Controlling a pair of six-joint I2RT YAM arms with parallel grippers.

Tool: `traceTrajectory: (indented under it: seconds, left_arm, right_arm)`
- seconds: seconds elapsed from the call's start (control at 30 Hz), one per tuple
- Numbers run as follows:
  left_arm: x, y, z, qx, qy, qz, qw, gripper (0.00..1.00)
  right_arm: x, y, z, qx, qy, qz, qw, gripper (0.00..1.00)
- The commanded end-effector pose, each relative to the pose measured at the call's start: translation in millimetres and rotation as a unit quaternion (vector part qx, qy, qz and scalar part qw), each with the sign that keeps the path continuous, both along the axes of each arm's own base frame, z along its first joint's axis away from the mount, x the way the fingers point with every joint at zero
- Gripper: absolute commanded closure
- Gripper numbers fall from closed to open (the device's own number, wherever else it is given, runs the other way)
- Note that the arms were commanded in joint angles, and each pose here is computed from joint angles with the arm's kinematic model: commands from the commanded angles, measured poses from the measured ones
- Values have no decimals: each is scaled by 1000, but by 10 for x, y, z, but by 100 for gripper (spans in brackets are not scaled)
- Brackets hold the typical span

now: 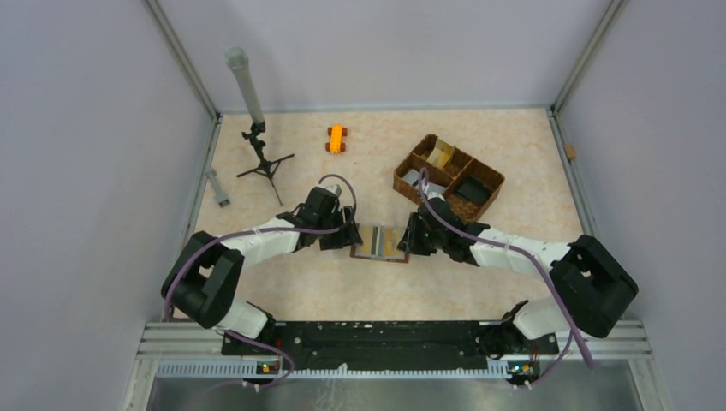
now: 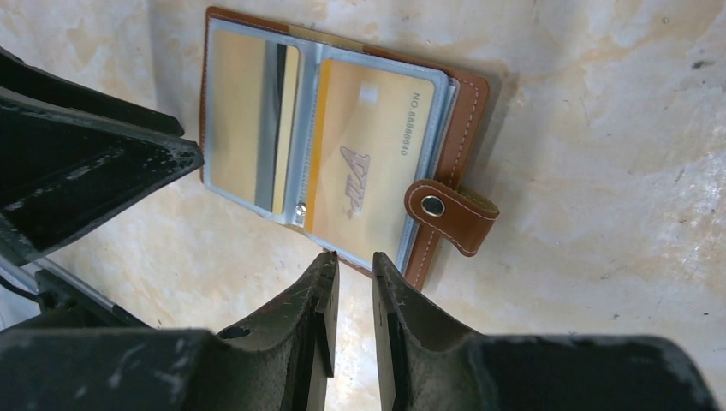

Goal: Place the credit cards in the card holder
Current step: Insert the credit card into the card holder, then turn over the card slot in the card holder.

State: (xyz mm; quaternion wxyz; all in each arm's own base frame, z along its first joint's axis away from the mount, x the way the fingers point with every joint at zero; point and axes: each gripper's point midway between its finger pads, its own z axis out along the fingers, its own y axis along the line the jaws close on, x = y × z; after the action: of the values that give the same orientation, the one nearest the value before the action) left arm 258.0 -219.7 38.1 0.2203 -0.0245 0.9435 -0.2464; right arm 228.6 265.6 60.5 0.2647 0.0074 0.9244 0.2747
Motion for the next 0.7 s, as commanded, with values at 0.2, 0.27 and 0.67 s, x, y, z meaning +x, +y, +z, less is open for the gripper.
traceTrajectory:
  seconds: [0.2,0.27,0.67]
  left_arm:
    - [47,-72,-126,-13,0,-11,1000,46]
    - [35,-66,-156,-11,4,-10,1000,48]
    - [18,-72,-189,-13,9,-11,1000,54]
  right_arm:
    - [12,-80,-183,-33,16,-30,999,78]
    - [9,-104,-217,-40,20,-33,998,77]
    - [34,-1,-211,-18,16,-25,999,82]
